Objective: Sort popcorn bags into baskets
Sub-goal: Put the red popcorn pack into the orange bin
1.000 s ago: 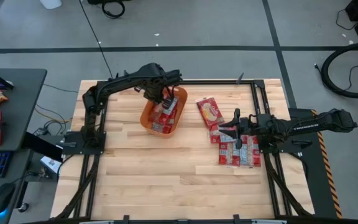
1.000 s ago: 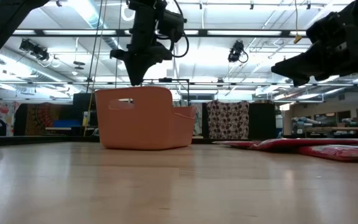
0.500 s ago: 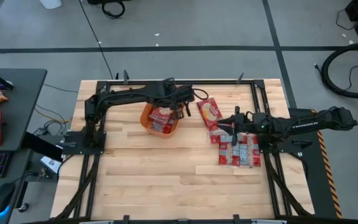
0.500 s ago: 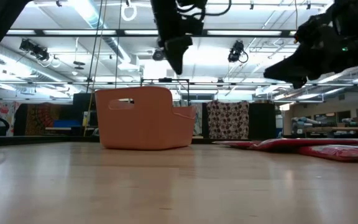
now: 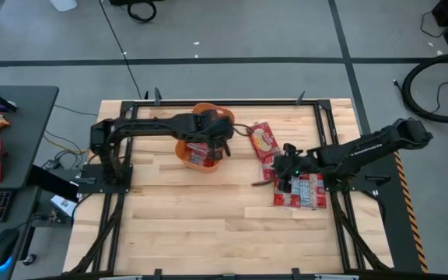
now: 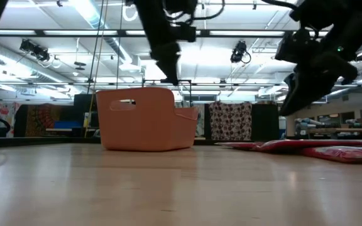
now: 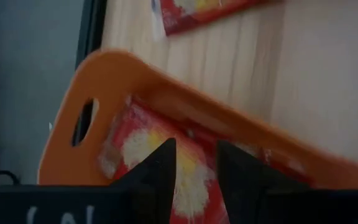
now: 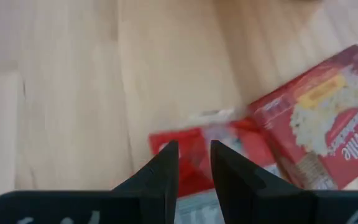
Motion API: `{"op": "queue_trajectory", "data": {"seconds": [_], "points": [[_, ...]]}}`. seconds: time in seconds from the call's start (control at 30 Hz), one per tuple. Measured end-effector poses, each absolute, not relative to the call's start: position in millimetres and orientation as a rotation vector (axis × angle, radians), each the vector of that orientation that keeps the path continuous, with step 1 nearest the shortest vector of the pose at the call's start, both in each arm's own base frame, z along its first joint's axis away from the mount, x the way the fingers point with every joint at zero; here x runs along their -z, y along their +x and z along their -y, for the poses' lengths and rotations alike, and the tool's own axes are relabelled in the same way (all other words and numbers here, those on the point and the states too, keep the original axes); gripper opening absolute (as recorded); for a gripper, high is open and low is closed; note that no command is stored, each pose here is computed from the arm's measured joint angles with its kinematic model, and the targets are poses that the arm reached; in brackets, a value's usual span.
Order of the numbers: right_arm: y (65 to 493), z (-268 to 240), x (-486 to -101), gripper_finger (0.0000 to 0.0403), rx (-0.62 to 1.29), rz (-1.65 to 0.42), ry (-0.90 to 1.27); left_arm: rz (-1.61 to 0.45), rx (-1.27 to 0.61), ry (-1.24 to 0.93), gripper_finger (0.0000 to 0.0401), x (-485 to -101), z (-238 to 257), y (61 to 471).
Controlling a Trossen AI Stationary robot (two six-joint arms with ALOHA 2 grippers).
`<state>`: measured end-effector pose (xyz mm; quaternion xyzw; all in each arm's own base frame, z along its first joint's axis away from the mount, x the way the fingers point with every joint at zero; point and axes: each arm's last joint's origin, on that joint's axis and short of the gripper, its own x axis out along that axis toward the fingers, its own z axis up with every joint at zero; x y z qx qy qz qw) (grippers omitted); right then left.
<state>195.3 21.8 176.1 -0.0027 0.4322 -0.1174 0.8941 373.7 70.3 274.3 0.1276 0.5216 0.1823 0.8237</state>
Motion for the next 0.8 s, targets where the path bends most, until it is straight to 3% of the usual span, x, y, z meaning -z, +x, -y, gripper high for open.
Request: {"op": "queue_trajectory", "data": {"seconds": [0.3, 0.67, 0.8], "points": [[217.6, -57.0, -169.0, 0.0107, 0.173, -1.095, -0.296, -0.939, -0.405, 0.242, 0.0116, -292.2, -51.3, 325.9], [249.3, -73.5, -147.2, 0.0214, 0.278, -1.245, -0.376, -0.673, -0.44, 0.234, 0.0116, -289.7, -45.2, 274.7], [250.3, -72.5, -130.8, 0.0227, 0.357, -1.294, -0.395, -0.645, -0.46, 0.191, 0.0116, -287.5, -43.5, 259.5]]}}
